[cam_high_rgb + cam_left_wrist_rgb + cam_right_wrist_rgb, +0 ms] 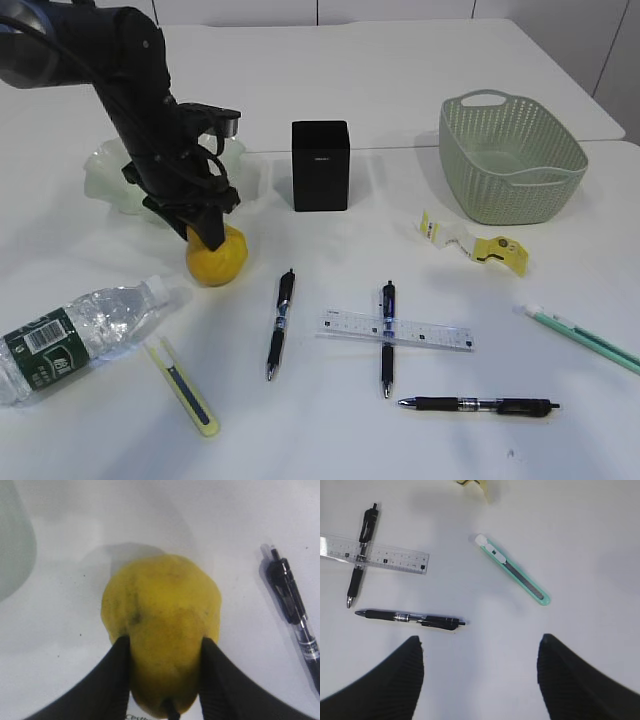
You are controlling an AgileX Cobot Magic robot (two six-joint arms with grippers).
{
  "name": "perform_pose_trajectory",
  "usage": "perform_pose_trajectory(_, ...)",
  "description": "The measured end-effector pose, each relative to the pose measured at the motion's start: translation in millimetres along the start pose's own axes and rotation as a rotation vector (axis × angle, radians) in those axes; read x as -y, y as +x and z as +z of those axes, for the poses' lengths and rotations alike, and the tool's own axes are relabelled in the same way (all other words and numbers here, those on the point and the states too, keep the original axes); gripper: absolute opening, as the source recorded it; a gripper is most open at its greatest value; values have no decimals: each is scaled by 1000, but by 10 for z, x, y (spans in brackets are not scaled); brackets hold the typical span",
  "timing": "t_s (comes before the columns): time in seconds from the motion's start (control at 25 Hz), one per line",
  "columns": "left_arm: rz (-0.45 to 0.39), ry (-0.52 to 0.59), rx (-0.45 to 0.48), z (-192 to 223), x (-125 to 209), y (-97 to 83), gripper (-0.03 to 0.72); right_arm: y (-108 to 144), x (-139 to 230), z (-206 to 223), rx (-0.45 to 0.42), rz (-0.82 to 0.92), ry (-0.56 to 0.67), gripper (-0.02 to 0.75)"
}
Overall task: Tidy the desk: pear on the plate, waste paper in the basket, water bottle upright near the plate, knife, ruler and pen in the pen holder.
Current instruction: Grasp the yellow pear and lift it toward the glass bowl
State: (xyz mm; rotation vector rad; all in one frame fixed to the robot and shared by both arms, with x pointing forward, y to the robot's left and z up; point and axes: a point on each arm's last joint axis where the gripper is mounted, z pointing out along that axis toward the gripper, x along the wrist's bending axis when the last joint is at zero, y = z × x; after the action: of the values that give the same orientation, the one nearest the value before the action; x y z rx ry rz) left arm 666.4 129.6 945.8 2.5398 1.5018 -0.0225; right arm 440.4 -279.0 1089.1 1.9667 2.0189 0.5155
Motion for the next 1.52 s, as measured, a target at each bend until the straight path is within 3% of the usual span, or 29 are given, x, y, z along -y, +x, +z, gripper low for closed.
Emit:
perform_pose_trajectory(0.88, 10, 89, 4, -116, 103, -22, 265, 0, 0, 0, 0, 0, 0, 551)
perform_pose_trajectory(1.52, 35, -86, -41, -915, 94, -110, 265, 21, 1, -1, -23, 15, 1, 551)
